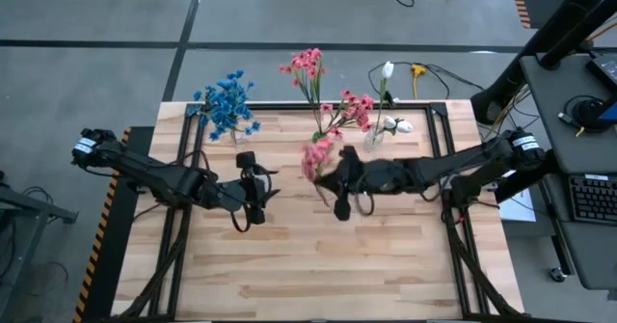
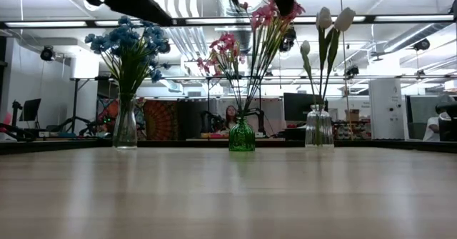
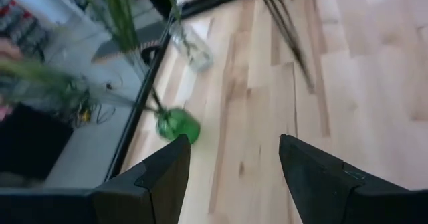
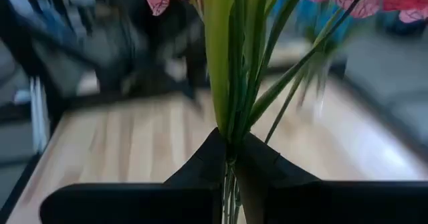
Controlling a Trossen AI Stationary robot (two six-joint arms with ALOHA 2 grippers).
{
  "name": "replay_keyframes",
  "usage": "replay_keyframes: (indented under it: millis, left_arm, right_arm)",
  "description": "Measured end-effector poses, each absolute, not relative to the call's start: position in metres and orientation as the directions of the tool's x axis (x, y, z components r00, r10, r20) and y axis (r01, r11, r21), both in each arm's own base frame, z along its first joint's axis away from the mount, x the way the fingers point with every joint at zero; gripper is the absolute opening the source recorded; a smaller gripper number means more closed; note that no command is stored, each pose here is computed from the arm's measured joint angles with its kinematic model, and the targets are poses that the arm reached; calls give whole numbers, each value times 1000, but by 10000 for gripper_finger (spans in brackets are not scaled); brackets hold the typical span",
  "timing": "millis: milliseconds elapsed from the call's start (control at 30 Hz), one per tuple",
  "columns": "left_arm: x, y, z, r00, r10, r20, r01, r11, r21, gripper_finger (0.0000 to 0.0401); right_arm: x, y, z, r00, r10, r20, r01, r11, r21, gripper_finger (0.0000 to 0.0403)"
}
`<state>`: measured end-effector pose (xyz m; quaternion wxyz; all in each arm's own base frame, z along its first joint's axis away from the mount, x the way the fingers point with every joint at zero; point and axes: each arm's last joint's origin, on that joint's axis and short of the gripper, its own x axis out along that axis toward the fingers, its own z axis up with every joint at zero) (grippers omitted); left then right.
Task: Sort flowers into vase by color
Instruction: Put the right pink flower into the green vase
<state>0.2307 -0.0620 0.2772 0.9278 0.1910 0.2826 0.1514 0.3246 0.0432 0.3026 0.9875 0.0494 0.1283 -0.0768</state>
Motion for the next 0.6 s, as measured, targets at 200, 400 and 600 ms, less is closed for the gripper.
replay_keyframes:
  millis: [200,400,600]
  left_arm:
    - [210,-55,275,721,420,-551,-227,895,384,212]
    - [202,-51,274,690,439,-576,-268,894,360,212]
    - [203,-52,273,686,440,-579,-267,893,363,212]
  right_arm:
    - [329,15,318,967,-253,24,254,967,-36,18]
    - [326,-25,329,866,-491,97,499,862,-88,18]
    - [321,-68,329,811,-577,95,580,814,-9,18]
